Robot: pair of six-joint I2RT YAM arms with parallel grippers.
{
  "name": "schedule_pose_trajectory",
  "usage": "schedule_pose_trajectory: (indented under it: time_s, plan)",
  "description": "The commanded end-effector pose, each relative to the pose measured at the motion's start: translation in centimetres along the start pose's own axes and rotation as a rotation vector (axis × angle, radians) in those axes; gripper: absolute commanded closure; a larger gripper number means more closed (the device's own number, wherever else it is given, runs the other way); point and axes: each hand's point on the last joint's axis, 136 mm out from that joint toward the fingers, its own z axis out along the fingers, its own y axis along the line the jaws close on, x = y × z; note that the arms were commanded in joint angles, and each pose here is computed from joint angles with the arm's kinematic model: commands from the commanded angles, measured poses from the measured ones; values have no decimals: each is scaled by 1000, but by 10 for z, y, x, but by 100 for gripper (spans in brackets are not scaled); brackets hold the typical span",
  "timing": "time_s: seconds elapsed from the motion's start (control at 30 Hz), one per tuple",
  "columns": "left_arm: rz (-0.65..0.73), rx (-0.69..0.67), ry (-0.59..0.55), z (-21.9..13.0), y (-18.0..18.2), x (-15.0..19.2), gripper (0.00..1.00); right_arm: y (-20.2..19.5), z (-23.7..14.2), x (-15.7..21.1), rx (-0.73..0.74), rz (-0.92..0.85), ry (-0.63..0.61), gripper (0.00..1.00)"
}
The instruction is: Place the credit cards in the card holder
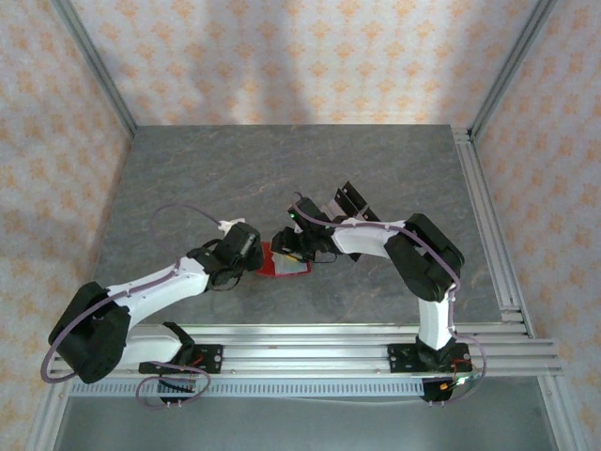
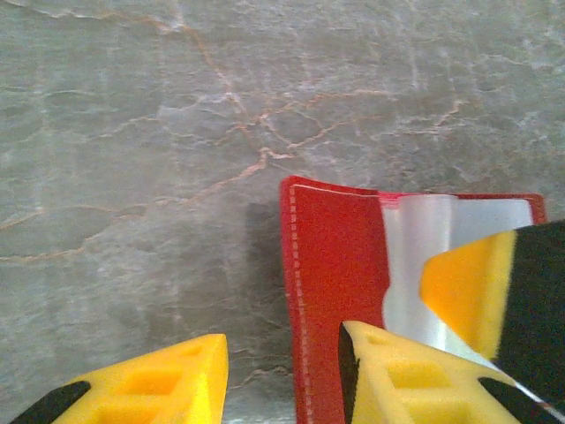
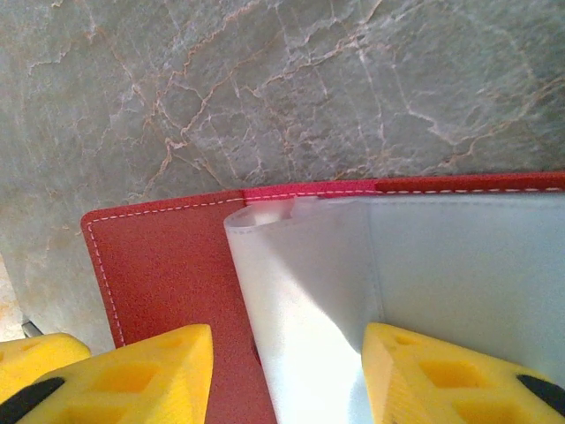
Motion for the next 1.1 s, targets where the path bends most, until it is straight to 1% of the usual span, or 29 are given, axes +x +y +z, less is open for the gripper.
schedule_pose_trajectory:
  time_s: [0.0,0.3,0.53,0.83,1.07]
  plan:
    - [21,-116,5,-3,26,7,62,-13,9,4,38,13,6,52]
    - [56,-160,34,6,33,14,62,-9,8,4,32,7,15,52]
    - [59,-160,57,15,33,21,62,1,8,1,11,6,21,52]
    - [54,-139,56,20,28,21,62,19,14,1,-13,-7,35,52]
    - [58,-140,32,14,29,16,62,28,15,0,-27,-7,34,52]
